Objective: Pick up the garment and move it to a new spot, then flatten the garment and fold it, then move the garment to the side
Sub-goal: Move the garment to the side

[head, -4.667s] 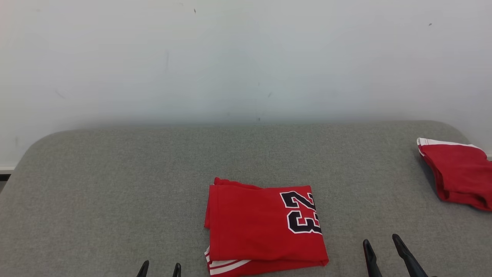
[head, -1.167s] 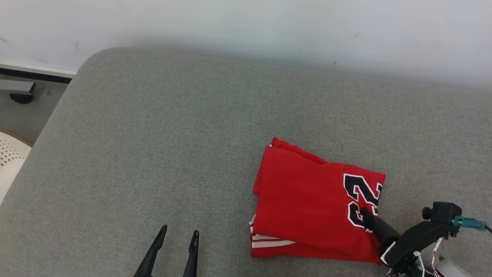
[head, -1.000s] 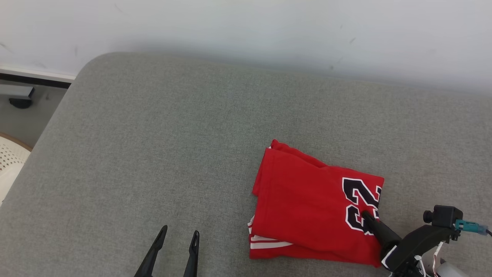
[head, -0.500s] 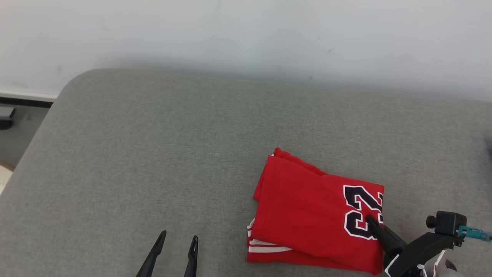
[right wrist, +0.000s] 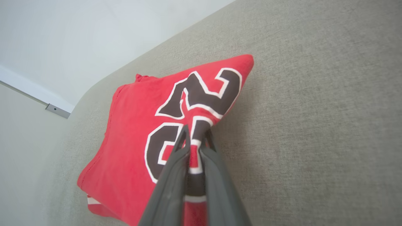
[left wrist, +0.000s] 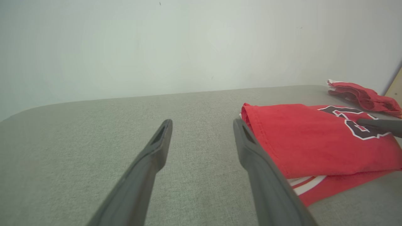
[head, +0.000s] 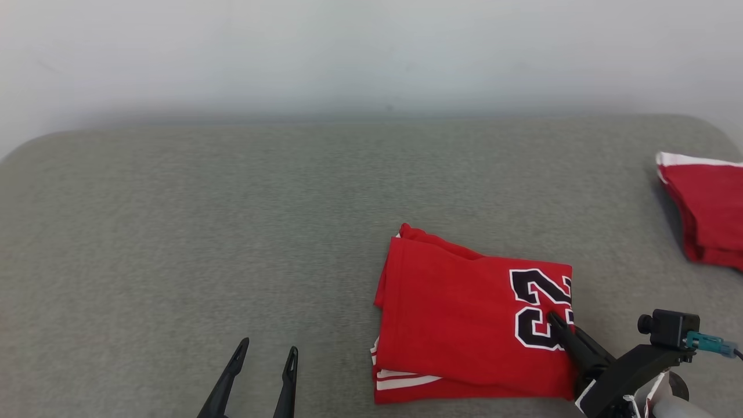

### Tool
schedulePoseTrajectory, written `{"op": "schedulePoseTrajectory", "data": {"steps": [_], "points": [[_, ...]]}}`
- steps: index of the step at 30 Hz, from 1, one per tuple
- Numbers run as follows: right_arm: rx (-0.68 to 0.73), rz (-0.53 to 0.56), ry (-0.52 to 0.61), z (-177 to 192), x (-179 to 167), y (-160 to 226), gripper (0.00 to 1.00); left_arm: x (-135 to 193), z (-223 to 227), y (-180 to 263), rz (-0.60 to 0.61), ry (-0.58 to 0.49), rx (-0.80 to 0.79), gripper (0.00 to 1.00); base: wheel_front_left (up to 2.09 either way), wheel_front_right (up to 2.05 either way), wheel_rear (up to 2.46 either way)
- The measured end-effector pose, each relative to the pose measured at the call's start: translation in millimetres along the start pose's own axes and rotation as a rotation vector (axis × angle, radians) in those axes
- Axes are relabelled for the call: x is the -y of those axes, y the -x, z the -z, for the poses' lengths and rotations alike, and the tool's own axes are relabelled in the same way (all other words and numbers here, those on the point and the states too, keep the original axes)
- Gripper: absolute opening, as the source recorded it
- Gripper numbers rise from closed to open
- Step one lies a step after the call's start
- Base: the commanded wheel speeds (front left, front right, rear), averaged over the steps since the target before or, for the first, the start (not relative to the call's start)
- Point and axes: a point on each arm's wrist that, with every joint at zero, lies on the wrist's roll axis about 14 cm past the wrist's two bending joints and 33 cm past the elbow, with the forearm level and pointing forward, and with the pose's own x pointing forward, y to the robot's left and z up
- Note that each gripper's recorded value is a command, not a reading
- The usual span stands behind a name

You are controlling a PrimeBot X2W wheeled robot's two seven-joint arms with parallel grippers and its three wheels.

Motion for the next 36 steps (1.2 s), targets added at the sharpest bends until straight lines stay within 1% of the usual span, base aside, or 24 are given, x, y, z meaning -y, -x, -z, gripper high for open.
{"op": "schedulePoseTrajectory", "data": {"steps": [15, 21, 25, 29, 36], "points": [[0.058, 0.143, -0.012, -6, 44, 39, 0.00, 45, 13, -44, 0.201, 0.011, -0.017, 1.00, 0.00, 0.00, 0.00], [0.073, 0.167, 0.023, -21, 55, 34, 0.00, 56, 14, -59, 0.245, 0.026, -0.005, 1.00, 0.00, 0.00, 0.00], [0.093, 0.198, 0.071, -46, 72, 27, 0.00, 62, 11, -73, 0.276, 0.040, 0.021, 1.00, 0.00, 0.00, 0.00], [0.129, 0.219, 0.116, -77, 86, 16, 0.00, 59, 11, -84, 0.285, 0.039, 0.038, 1.00, 0.00, 0.00, 0.00], [0.182, 0.248, 0.240, -135, 110, -6, 0.00, 51, 17, -105, 0.299, 0.036, 0.062, 1.00, 0.00, 0.00, 0.00]]}}
